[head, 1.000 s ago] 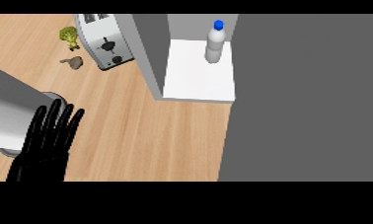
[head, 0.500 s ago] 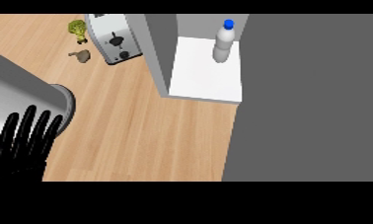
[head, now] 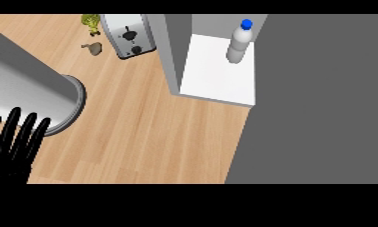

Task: Pick up the bottled water, place it into the cabinet and close the cabinet

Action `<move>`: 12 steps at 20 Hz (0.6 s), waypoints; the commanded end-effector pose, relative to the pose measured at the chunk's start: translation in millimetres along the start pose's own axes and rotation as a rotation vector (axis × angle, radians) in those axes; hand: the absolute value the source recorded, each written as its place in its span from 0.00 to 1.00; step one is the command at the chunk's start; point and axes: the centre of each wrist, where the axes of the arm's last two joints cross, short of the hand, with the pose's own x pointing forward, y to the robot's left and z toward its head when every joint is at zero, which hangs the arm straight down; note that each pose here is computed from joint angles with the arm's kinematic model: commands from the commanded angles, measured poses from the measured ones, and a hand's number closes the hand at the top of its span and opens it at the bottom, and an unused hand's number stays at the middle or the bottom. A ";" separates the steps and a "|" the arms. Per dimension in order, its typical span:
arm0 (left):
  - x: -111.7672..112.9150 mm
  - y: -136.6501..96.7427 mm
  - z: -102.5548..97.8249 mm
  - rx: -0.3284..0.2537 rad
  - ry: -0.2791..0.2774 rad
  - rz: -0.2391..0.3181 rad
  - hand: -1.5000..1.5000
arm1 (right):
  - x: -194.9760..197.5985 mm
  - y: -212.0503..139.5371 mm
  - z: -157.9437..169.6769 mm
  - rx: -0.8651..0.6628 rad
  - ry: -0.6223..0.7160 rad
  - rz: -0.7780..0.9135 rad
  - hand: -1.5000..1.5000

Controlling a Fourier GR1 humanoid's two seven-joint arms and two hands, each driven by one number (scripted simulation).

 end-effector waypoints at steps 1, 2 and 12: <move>6.3 5.2 0.0 -0.029 0.017 -0.001 0.00 | 5.7 17.4 -21.8 0.167 -0.032 -0.042 1.00; 5.1 2.8 1.1 -0.031 0.013 0.001 0.00 | 8.9 14.8 -22.6 0.172 -0.047 -0.025 1.00; 13.1 11.0 -5.7 -0.068 0.025 -0.009 0.00 | 15.6 -6.6 -27.7 0.312 -0.006 0.191 1.00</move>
